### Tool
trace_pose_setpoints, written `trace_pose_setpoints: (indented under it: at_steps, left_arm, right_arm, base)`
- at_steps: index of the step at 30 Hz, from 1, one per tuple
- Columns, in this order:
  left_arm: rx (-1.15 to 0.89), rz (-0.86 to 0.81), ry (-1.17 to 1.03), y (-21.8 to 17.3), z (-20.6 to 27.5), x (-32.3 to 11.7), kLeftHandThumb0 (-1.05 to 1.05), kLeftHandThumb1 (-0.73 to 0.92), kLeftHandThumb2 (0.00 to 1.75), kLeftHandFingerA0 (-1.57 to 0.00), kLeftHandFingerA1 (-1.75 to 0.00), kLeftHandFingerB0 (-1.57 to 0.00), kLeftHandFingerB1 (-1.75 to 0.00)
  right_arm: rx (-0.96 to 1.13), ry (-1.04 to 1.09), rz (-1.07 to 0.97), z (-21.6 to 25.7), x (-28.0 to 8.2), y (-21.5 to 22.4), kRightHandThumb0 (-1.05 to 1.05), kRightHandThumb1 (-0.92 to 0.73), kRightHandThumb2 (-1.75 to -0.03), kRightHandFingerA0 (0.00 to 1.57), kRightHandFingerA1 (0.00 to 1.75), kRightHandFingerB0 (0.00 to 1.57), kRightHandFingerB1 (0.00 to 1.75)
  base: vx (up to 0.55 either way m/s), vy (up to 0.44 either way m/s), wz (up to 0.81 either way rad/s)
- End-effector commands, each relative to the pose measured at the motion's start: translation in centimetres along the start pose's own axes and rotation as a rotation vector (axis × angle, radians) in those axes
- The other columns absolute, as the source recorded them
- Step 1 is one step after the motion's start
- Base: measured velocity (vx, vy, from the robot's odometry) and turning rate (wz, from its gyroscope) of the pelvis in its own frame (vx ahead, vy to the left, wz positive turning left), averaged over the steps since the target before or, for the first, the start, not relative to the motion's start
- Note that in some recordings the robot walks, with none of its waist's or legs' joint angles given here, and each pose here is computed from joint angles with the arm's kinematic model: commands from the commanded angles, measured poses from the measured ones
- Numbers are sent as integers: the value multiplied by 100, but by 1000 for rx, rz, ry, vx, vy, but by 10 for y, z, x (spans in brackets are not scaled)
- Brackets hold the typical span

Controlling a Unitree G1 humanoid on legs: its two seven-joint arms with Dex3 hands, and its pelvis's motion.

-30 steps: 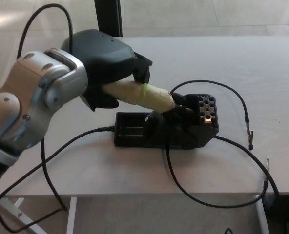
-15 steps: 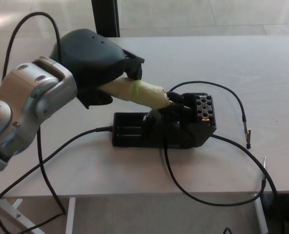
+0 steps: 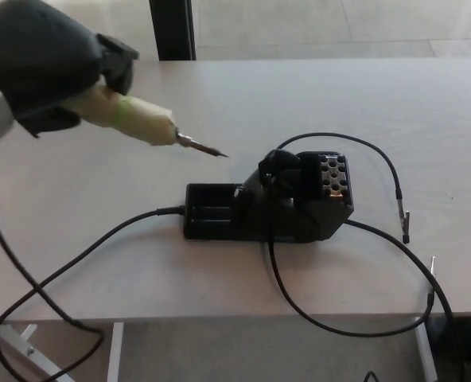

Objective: Use the left hand of the robot to grab the soldering gun kept on the middle of the table and pull it out of its base and keep it on the left side of the base

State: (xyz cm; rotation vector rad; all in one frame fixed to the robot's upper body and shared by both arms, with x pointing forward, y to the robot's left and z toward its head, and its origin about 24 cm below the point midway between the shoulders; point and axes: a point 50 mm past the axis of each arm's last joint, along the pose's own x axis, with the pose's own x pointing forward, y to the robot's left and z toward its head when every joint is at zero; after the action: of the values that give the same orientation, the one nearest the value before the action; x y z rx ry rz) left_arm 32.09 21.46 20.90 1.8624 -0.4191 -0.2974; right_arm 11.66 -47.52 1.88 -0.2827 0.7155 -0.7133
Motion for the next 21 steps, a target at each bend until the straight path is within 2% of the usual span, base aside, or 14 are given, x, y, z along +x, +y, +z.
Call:
trace_pose_setpoints:
  at_steps: [1, 6, 7, 8, 9, 10, 11, 12, 14, 15, 17, 18, 19, 21]
  left_arm:
    - [106, 69, -39, -6, -19, -33, -21, 55, 83, -92, -145, -91, -108]
    - [59, 47, 1, -35, -17, -47, -11, 58, 85, -91, -161, -75, -129]
    - [35, 28, 13, -40, -14, -48, -13, 57, 82, -88, -170, -76, -142]
    - [-5, -1, 26, -45, -13, -49, -13, 61, 81, -85, -172, -74, -143]
    - [-22, -3, 25, -48, -11, -50, -13, 60, 82, -85, -166, -77, -136]
    - [-33, -4, 22, -52, -8, -51, -14, 59, 82, -84, -152, -79, -125]
    - [-41, -5, 18, -56, -5, -51, -14, 59, 82, -84, -152, -79, -125]
    - [-57, -10, 17, -59, -3, -52, -18, 67, 70, -84, -157, -78, -124]
    - [-91, -28, 13, -70, 4, -53, -15, 65, 75, -81, -165, -75, -133]
    - [-120, -40, 13, -74, 8, -51, -13, 63, 82, -83, -172, -72, -144]
    - [-157, -45, 16, -78, 12, -49, -13, 63, 82, -83, -172, -72, -144]
    - [-159, -40, 12, -80, 13, -49, -18, 50, 99, -115, -134, -92, -116]
    - [-164, -33, 7, -83, 17, -46, -13, 60, 84, -85, -172, -75, -144]
    - [-186, -50, 1, -89, 24, -42, -14, 65, 79, -82, -169, -73, -140]
  right_arm:
    - [21, -59, -71, 13, -2, -15, -44, -64, -58, 54, 69, 36, 37]
    - [14, -56, -72, 10, -2, -14, -45, -63, -59, 55, 70, 37, 37]
    - [21, -56, -71, 10, -2, -13, -47, -51, -86, 54, 73, 30, 50]
    - [17, -58, -68, 10, -2, -13, -44, -64, -58, 54, 70, 36, 38]
    - [15, -58, -68, 10, -2, -13, -44, -64, -58, 55, 70, 36, 38]
    - [12, -56, -68, 10, -1, -12, -48, -51, -85, 53, 71, 30, 50]
    - [10, -54, -68, 10, -1, -11, -48, -51, -85, 53, 71, 30, 50]
    - [21, -51, -69, 10, -1, -11, -43, -64, -58, 54, 69, 37, 38]
    - [39, -47, -71, 10, 0, -10, -47, -51, -85, 52, 69, 31, 51]
    - [34, -49, -71, 11, 0, -10, -44, -63, -59, 56, 64, 38, 38]
    - [36, -50, -73, 13, 1, -9, -44, -63, -59, 56, 64, 38, 38]
    - [34, -50, -73, 13, 1, -9, -44, -64, -59, 58, 64, 39, 38]
    - [23, -54, -71, 14, 1, -8, -48, -50, -85, 54, 69, 32, 51]
    - [22, -68, -66, 16, 1, -7, -48, -51, -87, 56, 72, 31, 51]
  base:
    - [0, 0, 0]
    - [0, 0, 0]
    - [0, 0, 0]
    - [0, 0, 0]
    - [0, 0, 0]
    - [0, 0, 0]
    - [0, 0, 0]
    - [0, 0, 0]
    - [0, 0, 0]
    - [0, 0, 0]
    - [0, 0, 0]
    - [0, 0, 0]
    - [0, 0, 0]
    - [0, 0, 0]
